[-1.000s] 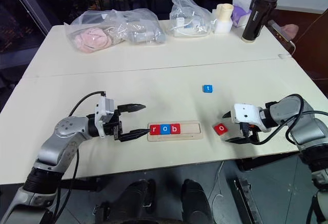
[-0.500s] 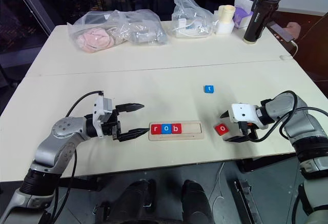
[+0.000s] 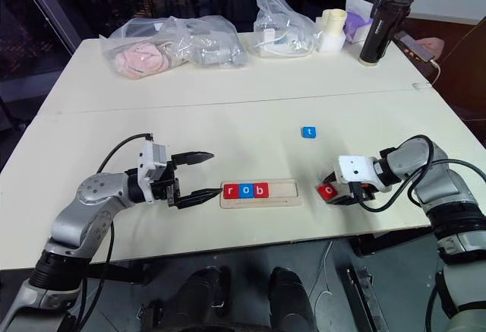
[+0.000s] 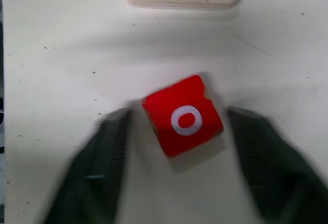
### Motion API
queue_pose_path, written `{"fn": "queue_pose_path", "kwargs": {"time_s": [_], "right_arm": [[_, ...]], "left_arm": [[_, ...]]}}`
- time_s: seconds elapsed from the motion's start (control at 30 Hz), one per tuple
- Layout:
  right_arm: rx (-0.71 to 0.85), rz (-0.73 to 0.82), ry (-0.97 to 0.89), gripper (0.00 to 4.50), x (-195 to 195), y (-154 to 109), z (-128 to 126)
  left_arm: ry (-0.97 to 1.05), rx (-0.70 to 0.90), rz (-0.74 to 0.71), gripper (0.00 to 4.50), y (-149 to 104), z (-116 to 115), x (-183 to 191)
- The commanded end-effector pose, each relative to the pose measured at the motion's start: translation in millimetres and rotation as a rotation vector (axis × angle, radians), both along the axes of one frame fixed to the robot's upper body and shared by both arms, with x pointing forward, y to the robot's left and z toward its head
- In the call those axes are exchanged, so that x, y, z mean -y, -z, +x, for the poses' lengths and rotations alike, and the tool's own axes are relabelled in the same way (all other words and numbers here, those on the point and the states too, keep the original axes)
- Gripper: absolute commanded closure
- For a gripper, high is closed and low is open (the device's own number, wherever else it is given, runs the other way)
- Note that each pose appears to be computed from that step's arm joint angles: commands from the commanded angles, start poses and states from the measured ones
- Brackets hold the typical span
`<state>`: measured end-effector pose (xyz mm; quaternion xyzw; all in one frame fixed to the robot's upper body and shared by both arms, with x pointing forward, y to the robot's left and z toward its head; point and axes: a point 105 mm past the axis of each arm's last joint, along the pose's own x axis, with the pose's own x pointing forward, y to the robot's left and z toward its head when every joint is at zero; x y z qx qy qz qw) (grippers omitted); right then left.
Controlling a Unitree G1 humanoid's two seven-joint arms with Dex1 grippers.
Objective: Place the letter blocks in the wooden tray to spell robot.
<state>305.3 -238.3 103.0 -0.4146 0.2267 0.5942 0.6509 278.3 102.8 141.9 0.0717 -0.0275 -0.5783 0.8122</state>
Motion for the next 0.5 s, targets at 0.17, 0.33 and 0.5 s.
{"fn": "queue_pose_path", "kwargs": {"time_s": [0.17, 0.33, 0.5], "right_arm": [[0.024, 0.033, -0.01, 3.39, -13, -3, 1], [0.064, 0.132, 0.009, 3.39, -38, -37, 0], [0.055, 0.156, -0.001, 3.39, -65, -46, -5]], "left_arm": [[0.007, 0.034, -0.017, 0.0, -8, -2, 2], [0.007, 0.035, -0.02, 0.0, -8, -2, 2], [0.012, 0.039, -0.023, 0.0, -8, 0, 4]]}}
